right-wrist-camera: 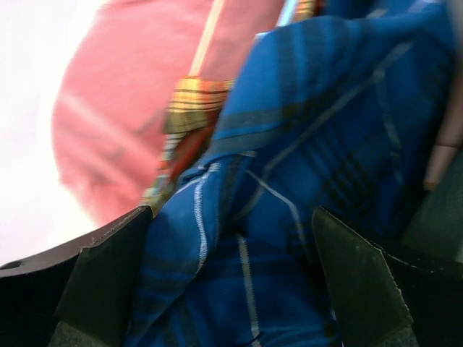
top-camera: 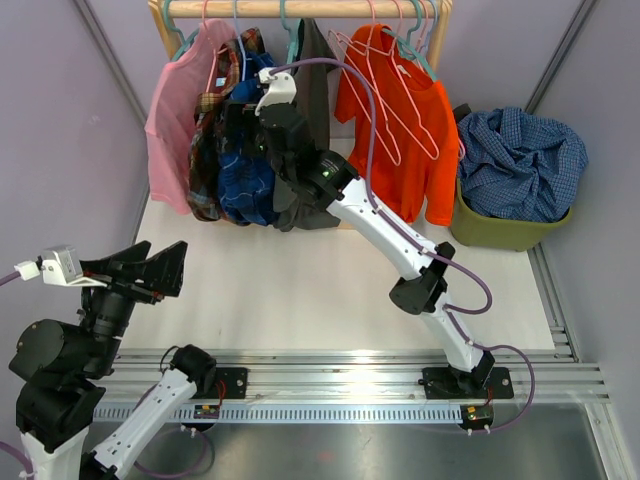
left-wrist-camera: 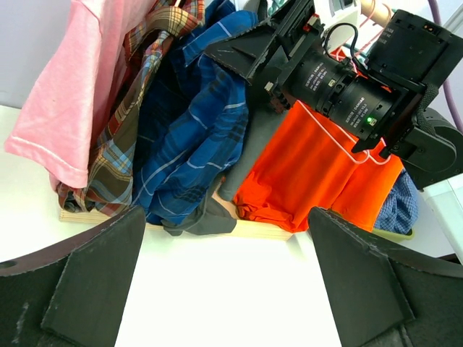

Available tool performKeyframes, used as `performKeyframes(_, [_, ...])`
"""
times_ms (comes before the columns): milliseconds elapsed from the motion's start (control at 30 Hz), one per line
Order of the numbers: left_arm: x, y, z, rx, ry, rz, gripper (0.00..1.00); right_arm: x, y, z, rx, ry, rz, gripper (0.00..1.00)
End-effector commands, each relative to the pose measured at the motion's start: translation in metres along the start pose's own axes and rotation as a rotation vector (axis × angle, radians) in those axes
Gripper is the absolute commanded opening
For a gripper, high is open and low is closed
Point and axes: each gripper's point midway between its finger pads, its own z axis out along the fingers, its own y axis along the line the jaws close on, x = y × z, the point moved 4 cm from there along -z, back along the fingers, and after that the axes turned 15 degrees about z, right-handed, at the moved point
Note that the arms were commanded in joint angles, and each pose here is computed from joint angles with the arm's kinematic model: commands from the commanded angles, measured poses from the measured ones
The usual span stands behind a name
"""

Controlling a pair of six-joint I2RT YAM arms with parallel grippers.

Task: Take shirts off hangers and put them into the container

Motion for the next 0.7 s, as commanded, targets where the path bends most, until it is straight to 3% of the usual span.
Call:
performKeyframes(0, [-0.001,0.003,-0.003,-0.014,-0.015,-0.005,0.99,-0.036,-0.017,-0.014,0.133,-0.110,-0.056,1.00])
performKeyframes(300, [0.000,0.004,-0.005,-0.015,-0.018,-0.008,0.99,-0.051,-0.048,-0.022,0.251,-0.112,-0.125,1.00])
performKeyframes(367, [0.001,0.004,-0.005,-0.018,-0.015,-0.008,0.99,-0.051,-0.047,-0.023,0.245,-0.099,-0.145,0.93])
performKeyframes(433, [0.001,0.004,-0.005,-0.018,-0.014,-0.009,0.99,-0.052,-0.044,-0.026,0.225,-0.087,-0.160,0.82])
performKeyframes(500, [0.003,0.004,-0.004,-0.019,-0.010,-0.008,0.99,-0.056,-0.039,-0.030,0.198,-0.079,-0.170,0.55])
performKeyframes(567, [0.004,0.004,-0.002,-0.021,-0.007,-0.009,0.99,-0.059,-0.035,-0.033,0.175,-0.071,-0.186,0.37])
performKeyframes(633, [0.006,0.003,0.000,-0.019,-0.002,-0.008,0.99,-0.063,-0.030,-0.038,0.146,-0.064,-0.205,0.26])
performKeyframes(667, [0.007,0.002,0.002,-0.016,0.001,-0.008,0.99,-0.064,-0.028,-0.039,0.138,-0.060,-0.214,0.13])
